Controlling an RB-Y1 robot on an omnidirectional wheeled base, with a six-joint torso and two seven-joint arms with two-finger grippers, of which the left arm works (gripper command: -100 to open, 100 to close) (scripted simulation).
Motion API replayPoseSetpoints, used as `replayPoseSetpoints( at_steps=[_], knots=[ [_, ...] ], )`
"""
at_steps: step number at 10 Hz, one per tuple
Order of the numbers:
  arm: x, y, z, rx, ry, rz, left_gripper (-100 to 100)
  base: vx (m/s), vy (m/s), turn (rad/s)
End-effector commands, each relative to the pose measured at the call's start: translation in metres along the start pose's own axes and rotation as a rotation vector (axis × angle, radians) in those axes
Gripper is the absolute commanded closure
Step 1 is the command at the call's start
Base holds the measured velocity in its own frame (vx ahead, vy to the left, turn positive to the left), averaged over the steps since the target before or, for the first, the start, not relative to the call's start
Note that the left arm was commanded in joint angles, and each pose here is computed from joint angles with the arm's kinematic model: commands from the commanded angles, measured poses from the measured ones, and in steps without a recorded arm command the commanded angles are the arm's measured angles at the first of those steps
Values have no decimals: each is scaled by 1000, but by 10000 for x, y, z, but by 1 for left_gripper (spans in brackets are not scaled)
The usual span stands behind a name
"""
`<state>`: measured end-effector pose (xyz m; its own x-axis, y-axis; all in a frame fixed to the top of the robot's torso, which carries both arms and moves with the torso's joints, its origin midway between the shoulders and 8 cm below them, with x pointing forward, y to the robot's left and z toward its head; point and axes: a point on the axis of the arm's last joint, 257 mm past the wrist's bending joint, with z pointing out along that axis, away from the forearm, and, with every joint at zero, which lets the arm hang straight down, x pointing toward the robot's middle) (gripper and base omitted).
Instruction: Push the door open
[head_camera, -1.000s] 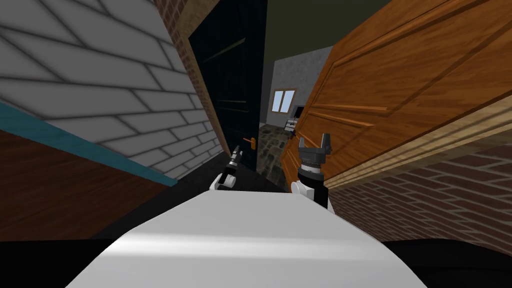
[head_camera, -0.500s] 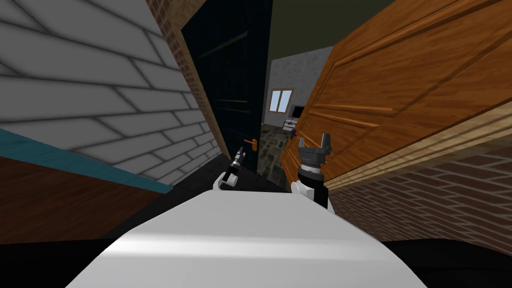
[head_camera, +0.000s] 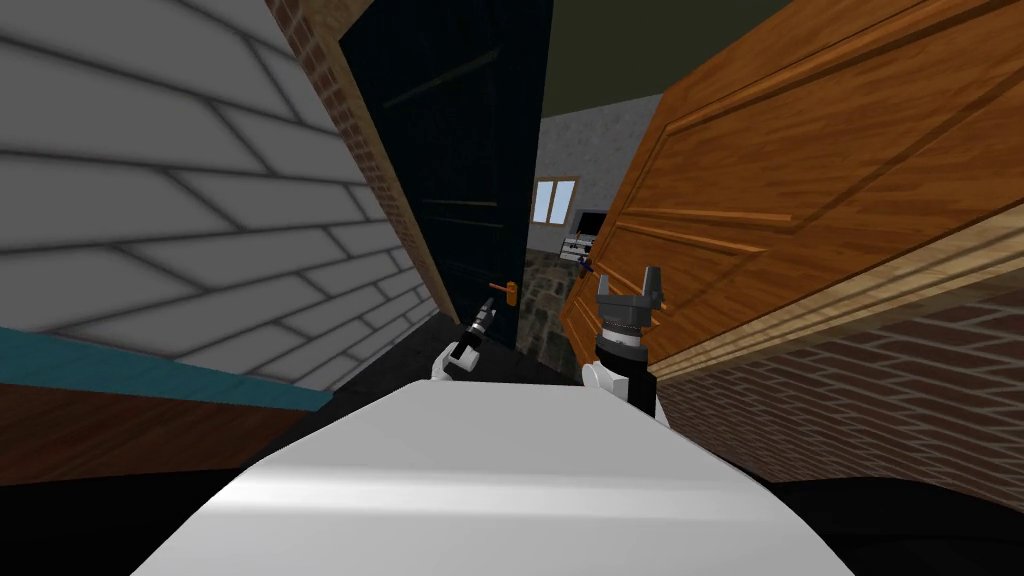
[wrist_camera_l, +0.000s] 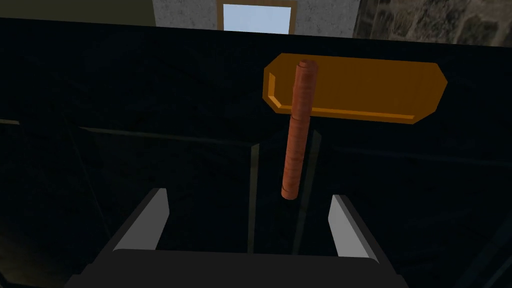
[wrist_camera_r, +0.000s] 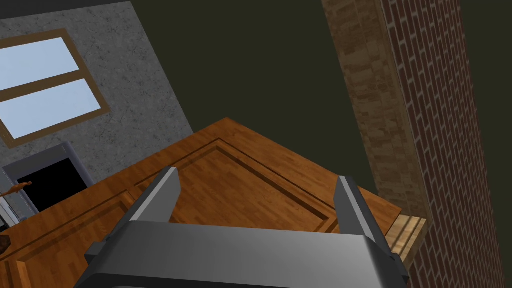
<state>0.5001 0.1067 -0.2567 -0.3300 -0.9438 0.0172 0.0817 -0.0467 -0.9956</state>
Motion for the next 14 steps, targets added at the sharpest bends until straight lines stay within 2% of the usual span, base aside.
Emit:
replayPoseSetpoints(
  at_steps=[1,4,5,14],
  knots=[
    [87,166,13,-41,20,5,-100,148,187,-143],
    [158,348,46,-88,43,14,-100,99,117,-68],
    [136,301,50,-74,37,12,-100,48,62,-28],
    [60,369,127,-81,13,8,-100,172,-58,-29]
  ],
)
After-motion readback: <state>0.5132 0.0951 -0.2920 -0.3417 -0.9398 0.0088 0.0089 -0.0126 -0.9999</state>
